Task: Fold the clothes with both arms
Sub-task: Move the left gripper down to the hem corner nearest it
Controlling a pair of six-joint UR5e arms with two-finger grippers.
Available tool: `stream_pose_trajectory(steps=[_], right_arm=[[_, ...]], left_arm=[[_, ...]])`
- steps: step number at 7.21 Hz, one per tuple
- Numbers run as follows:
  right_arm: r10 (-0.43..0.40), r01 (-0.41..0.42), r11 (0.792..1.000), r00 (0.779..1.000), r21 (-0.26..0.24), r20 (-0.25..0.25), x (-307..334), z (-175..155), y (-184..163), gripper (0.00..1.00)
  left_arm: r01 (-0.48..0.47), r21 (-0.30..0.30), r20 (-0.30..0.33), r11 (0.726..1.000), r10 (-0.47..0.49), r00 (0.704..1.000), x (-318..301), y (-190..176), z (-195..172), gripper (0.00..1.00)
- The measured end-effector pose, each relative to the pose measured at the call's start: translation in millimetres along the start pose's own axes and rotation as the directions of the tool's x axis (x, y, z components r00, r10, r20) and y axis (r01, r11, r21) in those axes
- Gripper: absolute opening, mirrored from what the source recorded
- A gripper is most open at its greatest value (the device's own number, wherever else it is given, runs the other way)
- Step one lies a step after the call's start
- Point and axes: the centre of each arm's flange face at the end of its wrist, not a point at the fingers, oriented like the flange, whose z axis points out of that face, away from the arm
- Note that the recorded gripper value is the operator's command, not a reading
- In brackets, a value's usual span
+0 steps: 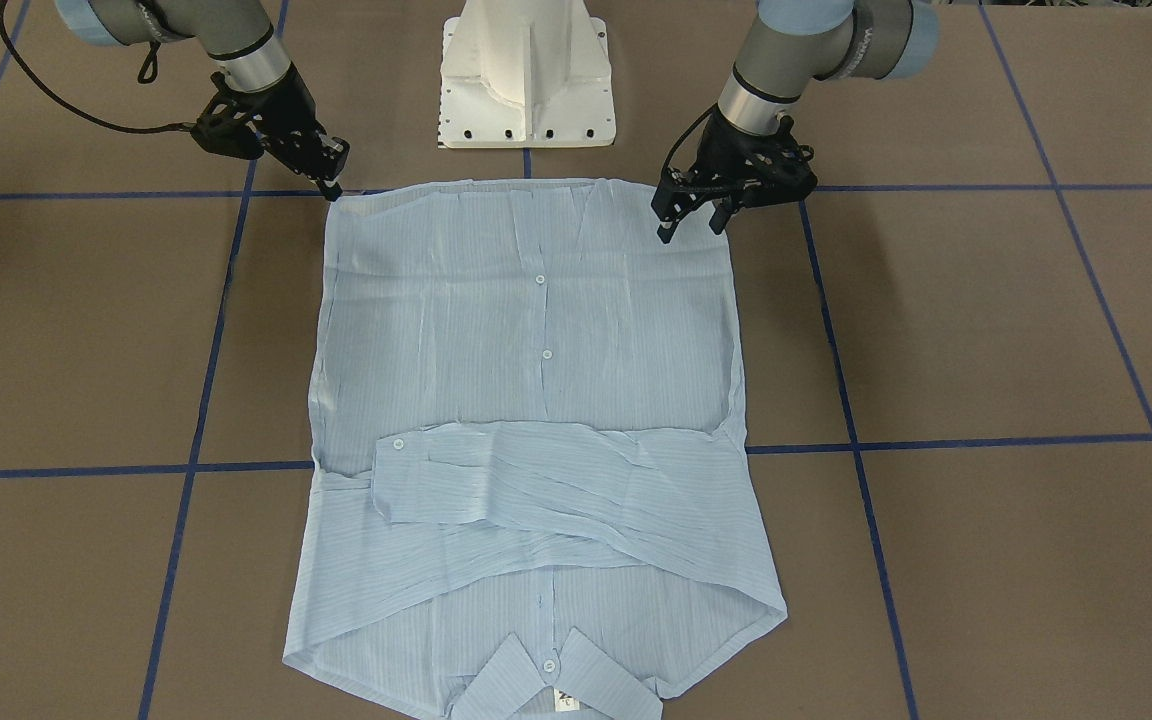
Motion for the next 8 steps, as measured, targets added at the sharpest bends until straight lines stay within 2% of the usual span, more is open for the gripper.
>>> stream_pose_trajectory(steps=[3,6,7,8], right_arm=[[-0.001,0.001,1.0,1.0,0.0,-0.001,0,0,0,0.0],[-0.001,0.001,1.0,1.0,-0.001,-0.001,1,1,1,0.0],[-0.001,0.001,1.0,1.0,0.0,-0.002,1,1,1,0.0],[-0.001,0.001,1.0,1.0,0.0,-0.002,1,1,1,0.0]], left_arm=[[0.037,-0.038,0.085,0.999,-0.034,0.996,-32,42,26,0.78],[0.061,-0.057,0.119,0.996,-0.054,0.991,-45,59,34,0.75],[0.071,-0.059,0.128,0.996,-0.063,0.99,-49,60,36,0.6],[0.086,-0.06,0.132,0.994,-0.078,0.988,-50,61,36,0.22]])
